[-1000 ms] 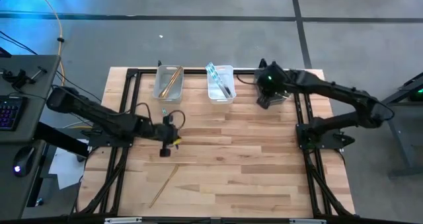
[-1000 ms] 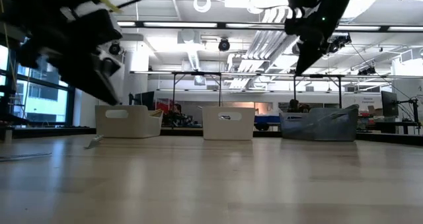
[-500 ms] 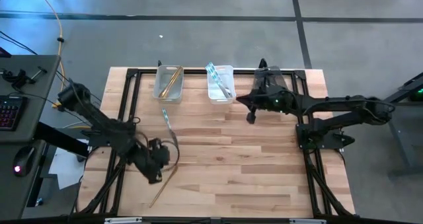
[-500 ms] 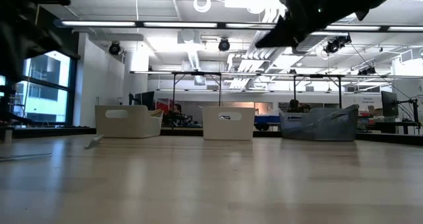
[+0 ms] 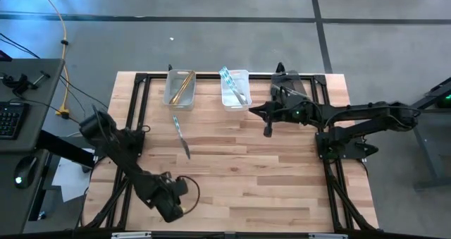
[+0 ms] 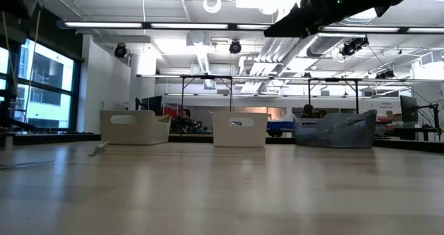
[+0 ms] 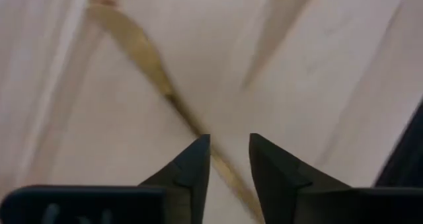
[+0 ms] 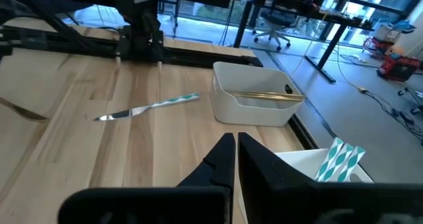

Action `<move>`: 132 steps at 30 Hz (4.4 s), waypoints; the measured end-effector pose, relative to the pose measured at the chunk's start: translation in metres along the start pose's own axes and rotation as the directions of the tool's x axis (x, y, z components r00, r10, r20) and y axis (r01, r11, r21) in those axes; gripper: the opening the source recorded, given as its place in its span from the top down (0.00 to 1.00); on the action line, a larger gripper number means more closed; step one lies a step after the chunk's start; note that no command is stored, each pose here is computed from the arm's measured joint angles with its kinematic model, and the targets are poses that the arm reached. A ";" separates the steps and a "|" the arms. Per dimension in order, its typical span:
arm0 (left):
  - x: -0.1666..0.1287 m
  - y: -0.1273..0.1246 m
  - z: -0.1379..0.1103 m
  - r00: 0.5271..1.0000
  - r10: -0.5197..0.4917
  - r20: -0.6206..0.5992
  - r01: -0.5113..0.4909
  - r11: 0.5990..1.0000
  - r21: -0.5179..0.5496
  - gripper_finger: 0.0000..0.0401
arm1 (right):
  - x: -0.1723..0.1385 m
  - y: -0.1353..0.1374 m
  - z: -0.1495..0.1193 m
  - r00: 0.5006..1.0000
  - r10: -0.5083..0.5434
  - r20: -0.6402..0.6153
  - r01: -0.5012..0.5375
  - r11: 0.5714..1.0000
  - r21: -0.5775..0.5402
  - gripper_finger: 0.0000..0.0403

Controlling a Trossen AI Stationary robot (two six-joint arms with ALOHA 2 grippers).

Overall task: Sort silverware by color (type)
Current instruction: Put the gold table knife into the gray bin

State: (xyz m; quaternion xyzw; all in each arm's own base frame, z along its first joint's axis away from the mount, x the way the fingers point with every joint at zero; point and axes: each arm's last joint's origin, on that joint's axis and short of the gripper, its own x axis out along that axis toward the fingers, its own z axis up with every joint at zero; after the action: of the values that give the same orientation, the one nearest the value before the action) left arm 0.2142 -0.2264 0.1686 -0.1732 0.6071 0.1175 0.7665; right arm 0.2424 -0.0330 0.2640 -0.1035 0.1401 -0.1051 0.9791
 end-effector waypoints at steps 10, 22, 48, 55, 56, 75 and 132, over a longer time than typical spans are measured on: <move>0.028 -0.003 -0.002 0.992 0.106 -0.068 -0.115 0.983 -0.143 0.71 | 0.000 0.001 -0.003 1.000 0.007 -0.031 -0.006 1.000 0.018 1.00; 0.036 -0.003 -0.017 0.990 0.141 -0.013 -0.141 0.988 -0.064 0.98 | -0.002 0.013 0.000 0.998 0.055 -0.019 -0.055 0.998 0.010 1.00; 0.017 0.063 0.018 0.816 -0.018 0.578 0.019 1.000 0.005 1.00 | 0.078 0.099 -0.049 0.963 0.246 -0.113 -0.251 0.967 -0.036 0.84; 0.030 0.082 0.024 0.771 -0.088 0.631 0.087 0.996 0.033 1.00 | 0.107 0.125 -0.061 0.939 0.307 -0.155 -0.316 0.948 -0.033 0.65; 0.031 0.083 0.025 0.773 -0.094 0.627 0.084 0.995 0.046 1.00 | 0.110 0.127 -0.064 0.930 0.328 -0.165 -0.336 0.941 -0.024 0.63; 0.019 0.069 -0.002 0.947 -0.041 0.319 0.017 0.997 0.078 0.73 | 0.166 0.146 -0.055 0.851 0.389 -0.352 -0.444 0.891 -0.090 0.67; 0.026 0.075 0.059 0.891 -0.152 0.428 0.155 0.988 0.029 1.00 | 0.157 0.168 -0.057 0.845 0.285 -0.452 -0.416 0.882 -0.222 0.85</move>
State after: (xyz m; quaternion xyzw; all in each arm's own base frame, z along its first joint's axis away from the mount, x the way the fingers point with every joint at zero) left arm 0.2432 -0.1347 0.1456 -0.1929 0.4079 0.0938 0.8875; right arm 0.4027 0.0811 0.1322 -0.2045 0.3721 0.0820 0.9017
